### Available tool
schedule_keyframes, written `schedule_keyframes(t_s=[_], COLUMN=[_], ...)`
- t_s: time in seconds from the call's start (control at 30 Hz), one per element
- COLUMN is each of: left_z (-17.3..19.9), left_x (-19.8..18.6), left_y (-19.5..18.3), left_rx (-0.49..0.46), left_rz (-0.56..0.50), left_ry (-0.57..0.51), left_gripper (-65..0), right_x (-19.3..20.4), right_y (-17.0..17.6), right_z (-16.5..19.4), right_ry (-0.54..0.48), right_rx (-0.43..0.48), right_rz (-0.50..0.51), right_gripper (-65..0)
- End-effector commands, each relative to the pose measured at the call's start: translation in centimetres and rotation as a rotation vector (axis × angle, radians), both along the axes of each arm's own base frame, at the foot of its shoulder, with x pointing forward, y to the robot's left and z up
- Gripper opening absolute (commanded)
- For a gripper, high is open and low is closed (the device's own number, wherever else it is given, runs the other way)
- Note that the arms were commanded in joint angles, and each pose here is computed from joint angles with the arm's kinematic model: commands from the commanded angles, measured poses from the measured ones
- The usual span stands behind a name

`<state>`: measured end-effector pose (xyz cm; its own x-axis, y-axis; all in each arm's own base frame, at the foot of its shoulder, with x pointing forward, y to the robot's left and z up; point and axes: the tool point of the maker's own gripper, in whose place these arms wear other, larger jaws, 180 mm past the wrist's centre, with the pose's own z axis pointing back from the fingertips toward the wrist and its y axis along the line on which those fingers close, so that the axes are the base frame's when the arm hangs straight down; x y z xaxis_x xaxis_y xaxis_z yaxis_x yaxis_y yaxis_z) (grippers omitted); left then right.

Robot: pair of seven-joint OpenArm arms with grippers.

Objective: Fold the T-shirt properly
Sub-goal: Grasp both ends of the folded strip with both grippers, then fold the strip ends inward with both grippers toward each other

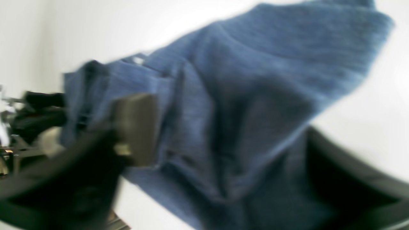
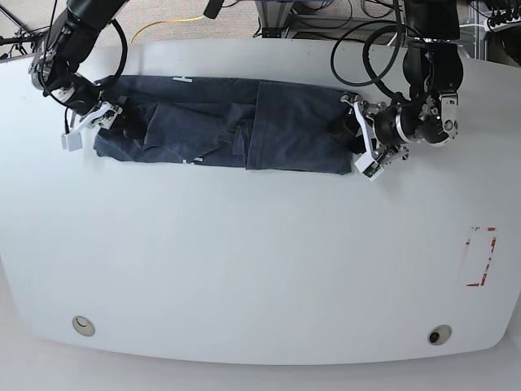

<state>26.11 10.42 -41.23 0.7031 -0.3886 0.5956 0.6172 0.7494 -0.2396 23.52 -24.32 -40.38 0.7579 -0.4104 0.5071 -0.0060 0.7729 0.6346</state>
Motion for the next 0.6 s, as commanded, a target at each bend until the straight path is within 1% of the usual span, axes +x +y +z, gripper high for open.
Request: schedule_keyframes(t_s=[0.0, 0.03, 0.07, 0.1, 0.17, 0.27, 0.4, 0.5, 0.57], left_z=[-1.0, -1.0, -1.1, -1.1, -1.1, -0.9, -1.1, -0.8, -0.6], left_x=[-0.7, -0.7, -0.7, -0.8, -0.6, -0.6, -0.6, -0.4, 0.0], left_y=[1.6, 1.6, 1.6, 1.6, 1.5, 1.4, 1.3, 0.9, -0.3], left_rx=[0.089, 0.089, 0.088, 0.088, 0.085, 0.085, 0.083, 0.072, 0.046], left_rz=[-0.002, -0.002, -0.001, -0.001, 0.000, -0.002, -0.003, -0.009, -0.006], left_ry=[0.043, 0.045, 0.048, 0.049, 0.046, 0.041, 0.046, 0.038, 0.032], left_gripper=[-31.9, -31.9, -31.9, -31.9, -31.9, -31.9, -31.9, -31.9, -31.9], right_x=[0.7, 0.9, 0.8, 0.8, 0.5, 0.2, 0.4, 1.0, 1.7], right_y=[-0.9, -0.7, -0.8, -0.9, -1.1, -1.4, -1.8, -2.1, -2.3], right_z=[0.3, 0.0, -0.4, -0.6, -1.1, -1.1, 0.6, 2.6, 4.5], right_ry=[-0.014, -0.002, 0.013, 0.026, 0.054, 0.061, 0.021, -0.033, -0.073], right_rx=[-0.042, -0.056, -0.073, -0.088, -0.120, -0.148, -0.214, -0.279, -0.322], right_rz=[-0.015, -0.013, -0.011, -0.007, -0.002, 0.003, 0.021, 0.037, 0.029], right_gripper=[-41.9, -51.7, -59.3, -65.0, -65.0, -65.0, -65.0, -65.0, -65.0])
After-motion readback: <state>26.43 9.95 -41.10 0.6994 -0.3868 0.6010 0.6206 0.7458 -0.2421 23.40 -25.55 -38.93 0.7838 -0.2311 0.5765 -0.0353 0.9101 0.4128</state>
